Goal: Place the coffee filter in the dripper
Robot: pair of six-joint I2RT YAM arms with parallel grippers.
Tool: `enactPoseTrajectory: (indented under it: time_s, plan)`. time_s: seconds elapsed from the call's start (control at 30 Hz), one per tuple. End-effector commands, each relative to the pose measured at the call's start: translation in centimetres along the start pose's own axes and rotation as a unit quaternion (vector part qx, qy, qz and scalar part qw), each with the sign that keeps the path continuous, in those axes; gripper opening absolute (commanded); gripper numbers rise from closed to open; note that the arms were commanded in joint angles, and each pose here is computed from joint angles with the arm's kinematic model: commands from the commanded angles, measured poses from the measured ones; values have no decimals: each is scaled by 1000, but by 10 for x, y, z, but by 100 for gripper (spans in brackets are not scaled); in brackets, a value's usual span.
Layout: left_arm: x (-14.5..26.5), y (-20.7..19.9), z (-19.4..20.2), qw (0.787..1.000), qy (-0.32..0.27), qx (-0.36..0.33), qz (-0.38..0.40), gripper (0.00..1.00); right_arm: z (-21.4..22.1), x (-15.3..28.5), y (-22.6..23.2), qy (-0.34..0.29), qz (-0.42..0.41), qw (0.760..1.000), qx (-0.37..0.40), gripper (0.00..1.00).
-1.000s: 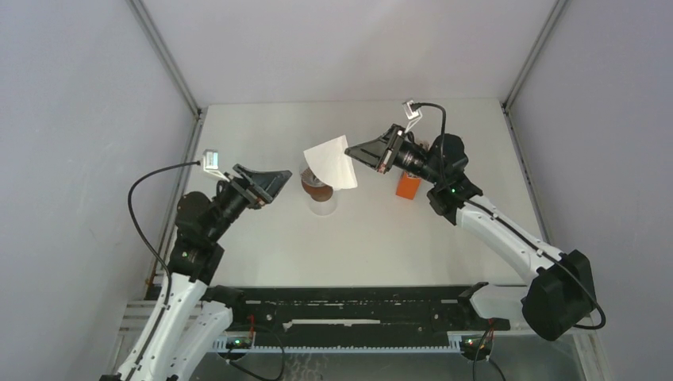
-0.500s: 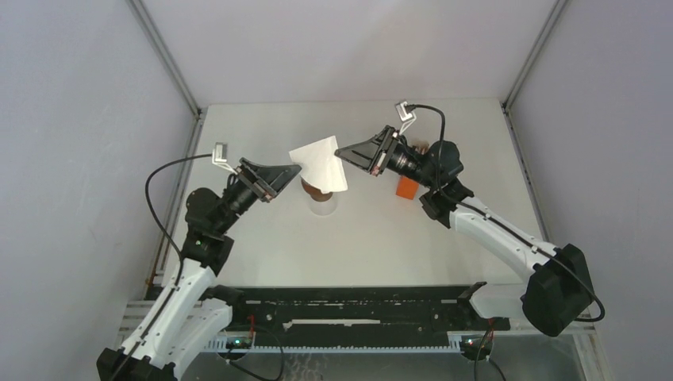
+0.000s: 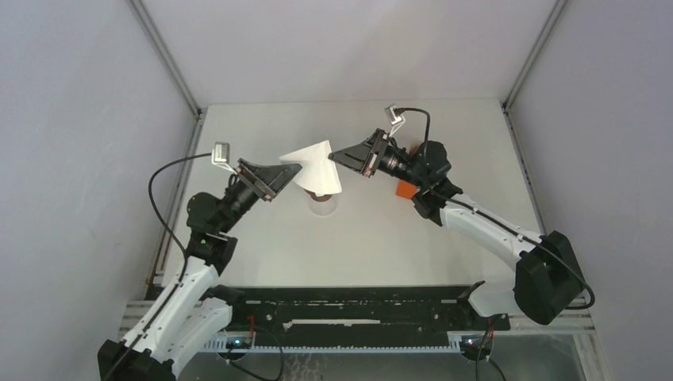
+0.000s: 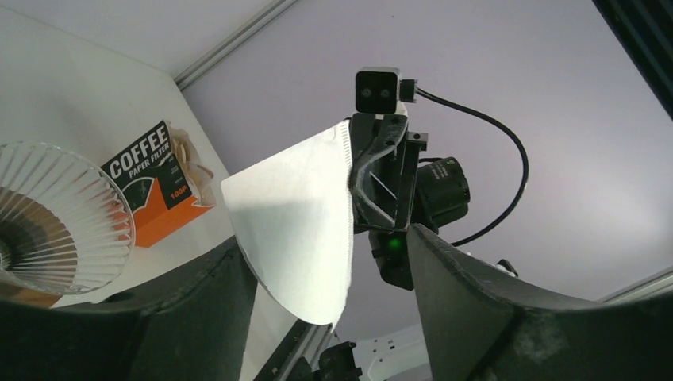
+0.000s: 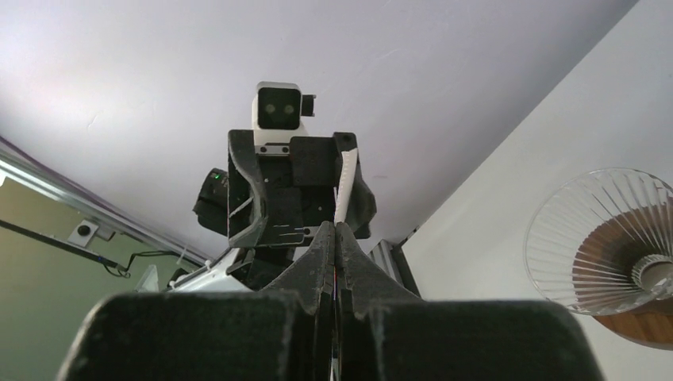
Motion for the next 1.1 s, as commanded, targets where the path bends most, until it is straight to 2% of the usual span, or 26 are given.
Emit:
enactPoseTrajectory:
  time_s: [0.0,0.17,0.53,0.77,0.83,0.93,1.07]
  plan:
    - [5,-9,2,999,-5,2,32,69,-1,-5,0,-11,-6,1000,-1,0]
    - [9,-7,1,999,-15,2,32,53,7,-7,-12,-3,9,1000,-14,0]
    - [13,1,1,999,-25,2,20,35,17,-11,-27,9,19,999,-29,0]
    - [13,12,-5,999,-41,-8,-19,14,23,-12,-33,20,28,999,-24,0]
    - [14,16,-8,998,-50,-17,-37,7,22,-11,-34,21,33,999,-14,3]
    - [16,22,-13,995,-64,-25,-66,2,22,-10,-35,33,46,998,6,14]
    - [17,31,-17,992,-76,-28,-98,0,23,-7,-34,63,57,996,39,29]
Point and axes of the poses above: each gripper's point midway between its finger pads, its own x axis back along the fingers, its own y axis along the line the jaws close on, z = x × y, the point moved 2 cm from there along x, back along the fingers, and after that the axes turned 15 degrees about x, right-handed, at the moved point
